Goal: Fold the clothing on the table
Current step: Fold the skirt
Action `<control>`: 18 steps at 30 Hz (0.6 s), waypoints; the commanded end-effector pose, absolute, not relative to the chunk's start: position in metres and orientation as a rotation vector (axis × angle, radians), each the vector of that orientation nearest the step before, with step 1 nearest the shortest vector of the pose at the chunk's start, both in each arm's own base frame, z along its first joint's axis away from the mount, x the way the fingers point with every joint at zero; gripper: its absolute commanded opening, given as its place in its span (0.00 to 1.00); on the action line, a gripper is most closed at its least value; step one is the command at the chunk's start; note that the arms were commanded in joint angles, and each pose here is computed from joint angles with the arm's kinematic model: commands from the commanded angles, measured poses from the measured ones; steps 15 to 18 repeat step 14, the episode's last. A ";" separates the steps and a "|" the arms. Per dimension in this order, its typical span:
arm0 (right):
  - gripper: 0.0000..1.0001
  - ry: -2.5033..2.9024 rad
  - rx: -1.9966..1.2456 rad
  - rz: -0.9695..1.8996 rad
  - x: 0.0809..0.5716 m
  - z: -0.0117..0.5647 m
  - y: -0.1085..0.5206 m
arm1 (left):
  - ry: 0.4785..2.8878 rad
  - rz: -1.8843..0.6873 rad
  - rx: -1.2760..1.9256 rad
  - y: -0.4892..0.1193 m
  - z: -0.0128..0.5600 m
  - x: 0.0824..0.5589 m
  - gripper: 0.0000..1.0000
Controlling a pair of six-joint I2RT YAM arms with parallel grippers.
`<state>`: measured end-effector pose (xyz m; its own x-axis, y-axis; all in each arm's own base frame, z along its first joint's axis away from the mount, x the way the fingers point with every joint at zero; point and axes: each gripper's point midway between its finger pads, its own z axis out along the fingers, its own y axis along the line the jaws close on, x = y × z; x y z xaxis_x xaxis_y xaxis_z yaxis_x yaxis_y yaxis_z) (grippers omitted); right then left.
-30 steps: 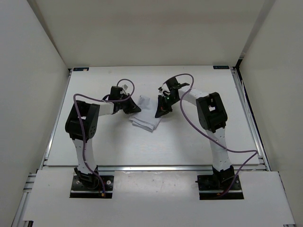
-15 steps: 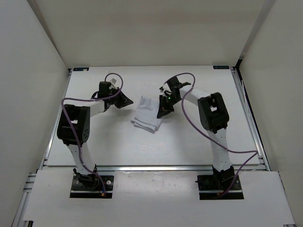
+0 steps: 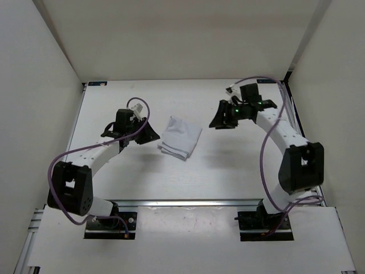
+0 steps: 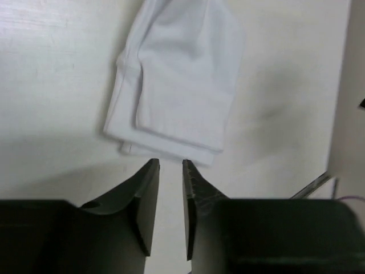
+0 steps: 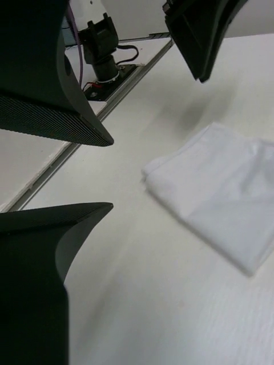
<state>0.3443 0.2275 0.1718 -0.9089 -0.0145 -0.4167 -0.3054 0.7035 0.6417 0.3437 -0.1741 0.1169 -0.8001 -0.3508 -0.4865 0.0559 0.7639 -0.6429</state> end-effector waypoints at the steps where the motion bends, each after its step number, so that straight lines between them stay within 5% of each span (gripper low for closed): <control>1: 0.50 2.570 -0.094 1.019 0.325 0.150 0.189 | 2.431 -0.695 -0.122 -0.157 0.106 0.310 0.37; 8: 0.53 2.615 0.061 1.006 0.273 0.117 0.157 | 2.453 -0.653 -0.178 -0.135 0.091 0.281 0.41; 12: 0.53 2.630 0.029 0.986 0.267 0.116 0.159 | 2.433 -0.653 -0.172 -0.132 0.096 0.282 0.32; 14: 0.53 2.659 -0.010 0.947 0.267 0.113 0.163 | 2.444 -0.622 -0.139 -0.131 0.095 0.280 0.40; 18: 0.53 2.659 -0.010 0.947 0.267 0.113 0.163 | 2.444 -0.622 -0.139 -0.131 0.095 0.280 0.40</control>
